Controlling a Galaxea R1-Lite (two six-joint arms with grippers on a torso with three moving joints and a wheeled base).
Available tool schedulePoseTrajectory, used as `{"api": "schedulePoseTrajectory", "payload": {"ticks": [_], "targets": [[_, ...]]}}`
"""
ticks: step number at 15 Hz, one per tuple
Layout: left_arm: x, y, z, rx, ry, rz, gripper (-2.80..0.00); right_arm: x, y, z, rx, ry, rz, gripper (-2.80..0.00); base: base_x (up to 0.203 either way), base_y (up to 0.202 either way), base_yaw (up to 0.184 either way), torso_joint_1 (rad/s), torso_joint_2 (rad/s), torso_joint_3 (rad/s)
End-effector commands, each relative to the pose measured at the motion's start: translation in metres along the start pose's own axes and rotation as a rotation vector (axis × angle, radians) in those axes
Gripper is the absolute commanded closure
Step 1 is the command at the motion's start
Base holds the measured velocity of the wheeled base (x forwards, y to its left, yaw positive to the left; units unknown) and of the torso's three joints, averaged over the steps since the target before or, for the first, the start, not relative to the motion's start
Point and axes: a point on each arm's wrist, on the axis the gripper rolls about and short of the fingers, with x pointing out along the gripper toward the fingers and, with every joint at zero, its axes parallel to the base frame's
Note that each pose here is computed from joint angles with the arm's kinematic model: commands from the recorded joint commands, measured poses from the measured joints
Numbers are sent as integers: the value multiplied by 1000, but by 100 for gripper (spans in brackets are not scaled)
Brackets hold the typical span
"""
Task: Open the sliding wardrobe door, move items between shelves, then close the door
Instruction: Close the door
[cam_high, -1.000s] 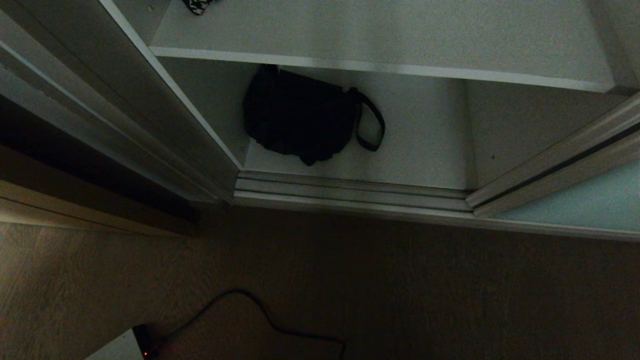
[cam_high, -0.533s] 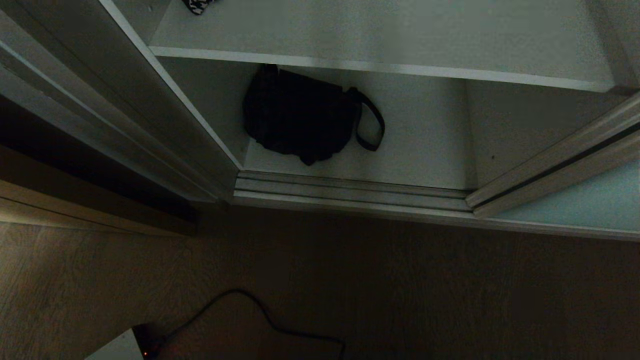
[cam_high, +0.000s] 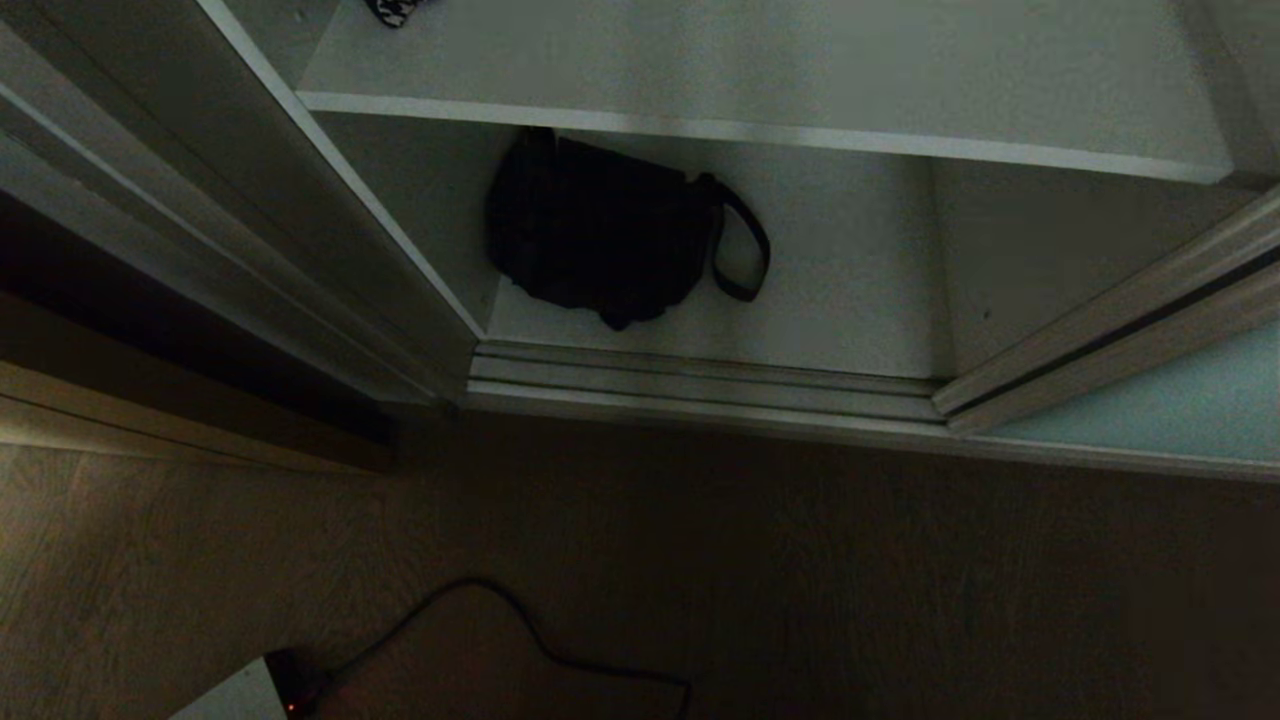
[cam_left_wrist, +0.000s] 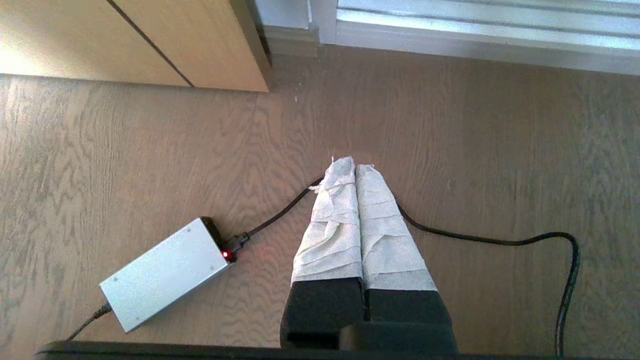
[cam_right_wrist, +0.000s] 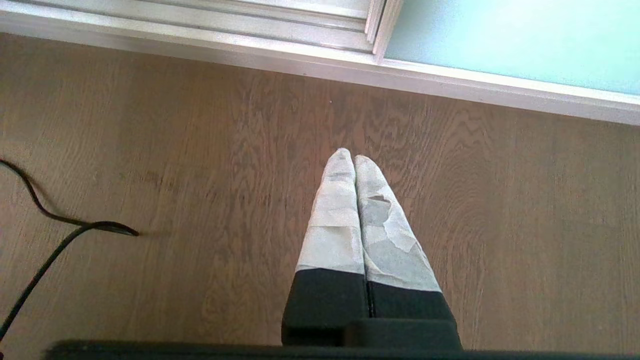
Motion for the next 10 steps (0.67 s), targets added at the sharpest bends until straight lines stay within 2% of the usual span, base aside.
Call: {"api": "schedulePoseTrajectory", "payload": {"ticks": [1,4,7,10], "targets": [[0,0,0,0,0,2,0,0,0,0,0,-3,0,0,0,0,0,7,3,-119],[0,0,0,-8,-3,-1,0,0,0,0,0,-3,0,0,0,0,0,1,4,-174],[0,0,0,36,3,-4,0,0,0,0,0,-3,0,0,0,0,0,4,0,-185],[0,0,-1,33,6,-2,0,0,0,0,0,-1,0,0,0,0,0,2,2,-64]]}}
